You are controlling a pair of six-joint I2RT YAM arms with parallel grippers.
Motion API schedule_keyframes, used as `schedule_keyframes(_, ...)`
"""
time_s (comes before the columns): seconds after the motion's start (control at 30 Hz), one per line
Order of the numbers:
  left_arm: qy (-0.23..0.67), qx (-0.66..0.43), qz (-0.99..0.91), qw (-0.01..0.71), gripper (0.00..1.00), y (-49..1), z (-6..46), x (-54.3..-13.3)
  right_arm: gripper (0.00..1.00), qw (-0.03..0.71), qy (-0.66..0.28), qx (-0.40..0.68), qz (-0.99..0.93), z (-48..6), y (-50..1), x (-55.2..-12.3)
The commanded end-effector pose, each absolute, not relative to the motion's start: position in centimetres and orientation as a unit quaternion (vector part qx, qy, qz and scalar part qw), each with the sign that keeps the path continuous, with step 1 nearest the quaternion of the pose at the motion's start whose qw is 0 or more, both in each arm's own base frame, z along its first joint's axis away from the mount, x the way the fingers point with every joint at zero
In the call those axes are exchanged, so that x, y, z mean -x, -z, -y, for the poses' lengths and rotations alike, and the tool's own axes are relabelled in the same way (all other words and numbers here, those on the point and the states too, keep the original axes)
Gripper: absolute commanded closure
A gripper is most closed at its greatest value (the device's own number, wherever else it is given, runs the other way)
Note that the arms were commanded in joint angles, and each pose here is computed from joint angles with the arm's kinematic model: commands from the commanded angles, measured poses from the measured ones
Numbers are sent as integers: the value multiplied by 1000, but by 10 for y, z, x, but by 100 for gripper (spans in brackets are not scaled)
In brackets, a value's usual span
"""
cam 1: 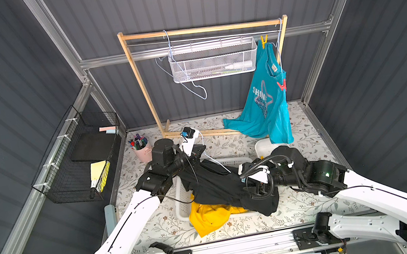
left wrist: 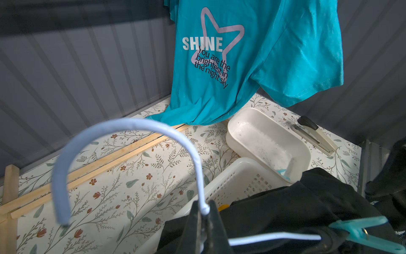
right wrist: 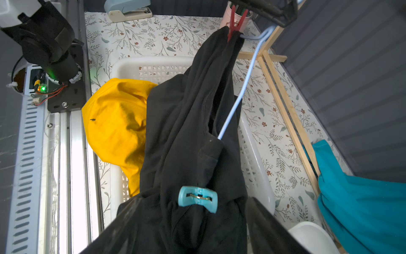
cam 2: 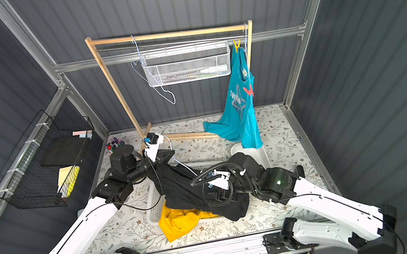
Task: Remove the clothespins securing t-shirts to the hanger
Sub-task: Remove the clothespin from the hanger.
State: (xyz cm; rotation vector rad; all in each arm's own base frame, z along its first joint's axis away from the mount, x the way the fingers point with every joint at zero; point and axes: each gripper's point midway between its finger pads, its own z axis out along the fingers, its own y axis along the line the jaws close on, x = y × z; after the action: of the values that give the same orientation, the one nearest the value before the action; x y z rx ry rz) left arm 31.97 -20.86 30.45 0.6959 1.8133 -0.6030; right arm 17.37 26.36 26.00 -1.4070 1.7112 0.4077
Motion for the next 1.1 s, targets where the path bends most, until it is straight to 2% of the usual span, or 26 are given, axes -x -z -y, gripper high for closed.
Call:
schedule_keyframes(0.0, 236, -286, -747, 551, 100, -314, 203, -324, 30, 455, -150, 558, -678, -265, -273, -180)
schedule_keyframes(0.23, 233, -280, -750, 552, 100, -313, 202, -327, 37, 456, -152, 553, -681, -268, -272, -182)
schedule_keyframes(0.37, 232, -279, -750, 553, 100, -314, 201, -326, 48, 446, -150, 556, -685, -270, -266, -182)
schedule_keyframes(0.43, 232, -279, -750, 553, 100, -314, 201, -326, 61, 442, -148, 555, -689, -271, -263, -183)
schedule_keyframes(0.5, 230, -278, -750, 555, 100, -315, 200, -326, 65, 440, -149, 556, -689, -272, -263, -182)
schedule_keyframes(0.8, 231, -278, -749, 555, 100, -315, 201, -326, 64, 442, -151, 556, -688, -273, -262, -180)
schedule_keyframes(1.0, 230, -278, -750, 555, 100, -314, 201, -326, 53, 439, -144, 558, -689, -275, -258, -180)
schedule_keyframes(1.07, 230, -278, -749, 555, 100, -314, 201, -326, 53, 441, -141, 558, -689, -275, -258, -181)
